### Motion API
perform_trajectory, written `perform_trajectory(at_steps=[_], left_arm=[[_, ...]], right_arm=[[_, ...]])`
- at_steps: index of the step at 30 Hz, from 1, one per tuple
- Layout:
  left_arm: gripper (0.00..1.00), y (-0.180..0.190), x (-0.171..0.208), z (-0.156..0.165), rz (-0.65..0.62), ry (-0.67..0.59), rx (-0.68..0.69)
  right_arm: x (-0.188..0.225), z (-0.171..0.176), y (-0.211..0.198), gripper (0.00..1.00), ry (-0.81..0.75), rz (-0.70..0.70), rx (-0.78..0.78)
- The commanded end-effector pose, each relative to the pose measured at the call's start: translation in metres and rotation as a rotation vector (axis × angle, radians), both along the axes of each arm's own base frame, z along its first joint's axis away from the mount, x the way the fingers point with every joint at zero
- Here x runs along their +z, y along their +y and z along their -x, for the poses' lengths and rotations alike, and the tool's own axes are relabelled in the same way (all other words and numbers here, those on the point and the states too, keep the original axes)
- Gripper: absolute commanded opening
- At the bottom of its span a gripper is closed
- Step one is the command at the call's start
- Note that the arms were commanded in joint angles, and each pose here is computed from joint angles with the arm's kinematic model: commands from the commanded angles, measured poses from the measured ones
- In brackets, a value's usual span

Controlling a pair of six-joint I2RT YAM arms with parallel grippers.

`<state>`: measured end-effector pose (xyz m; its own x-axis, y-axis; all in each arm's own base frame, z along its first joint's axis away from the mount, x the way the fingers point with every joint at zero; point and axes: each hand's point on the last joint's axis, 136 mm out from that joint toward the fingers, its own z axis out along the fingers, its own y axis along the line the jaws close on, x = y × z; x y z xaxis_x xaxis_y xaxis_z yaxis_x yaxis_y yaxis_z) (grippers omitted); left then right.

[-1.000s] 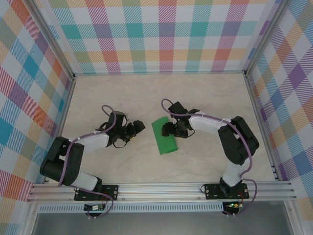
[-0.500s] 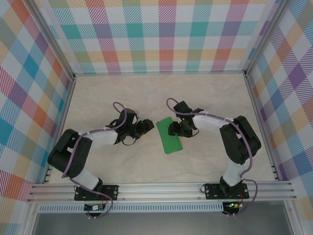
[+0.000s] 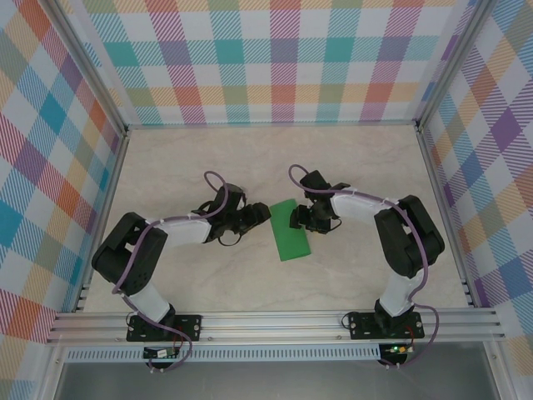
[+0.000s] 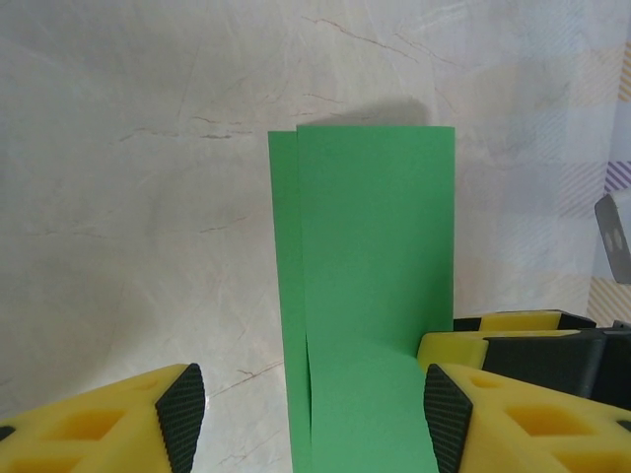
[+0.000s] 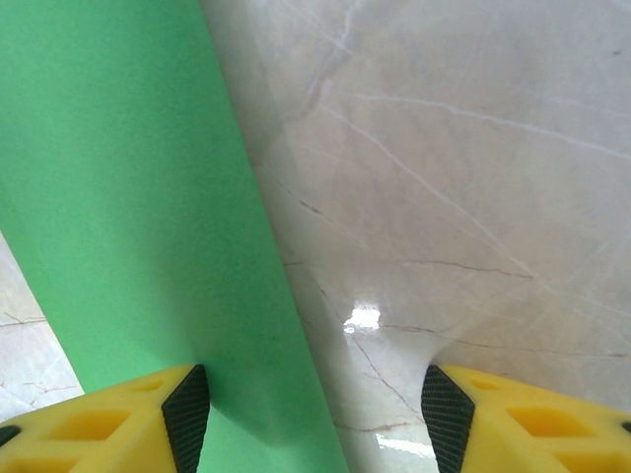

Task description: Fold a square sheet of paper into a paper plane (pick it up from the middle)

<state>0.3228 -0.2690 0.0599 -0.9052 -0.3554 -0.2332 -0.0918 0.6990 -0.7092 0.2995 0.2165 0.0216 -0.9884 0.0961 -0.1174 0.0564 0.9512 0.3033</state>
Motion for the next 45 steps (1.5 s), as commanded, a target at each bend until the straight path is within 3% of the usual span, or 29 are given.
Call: perform_trajectory(at_steps=[1,12,30,45], left_arm=[[0.62,-0.009,0.008,-0.009,0.006,-0.038,0.003],[0.6,-0.021,0.007,-0.017,0.026,-0.009,-0.015],[0.4,-0.028,-0.003,-0.024,0.033,0.031,-0.007],[0.29,-0.037,-0.005,-0.023,0.059,0.039,-0.047]], right_arm=[[-0.019,0.007,-0.003,0.65,0.062,0.022,-0.009],[-0.043,0.027,-0.013,0.69,0.091,0.155,0.12],[-0.064,0.029,-0.009,0.69,0.164,0.16,0.045],[-0.072,0.033,-0.011,0.7,0.161,0.166,0.109]])
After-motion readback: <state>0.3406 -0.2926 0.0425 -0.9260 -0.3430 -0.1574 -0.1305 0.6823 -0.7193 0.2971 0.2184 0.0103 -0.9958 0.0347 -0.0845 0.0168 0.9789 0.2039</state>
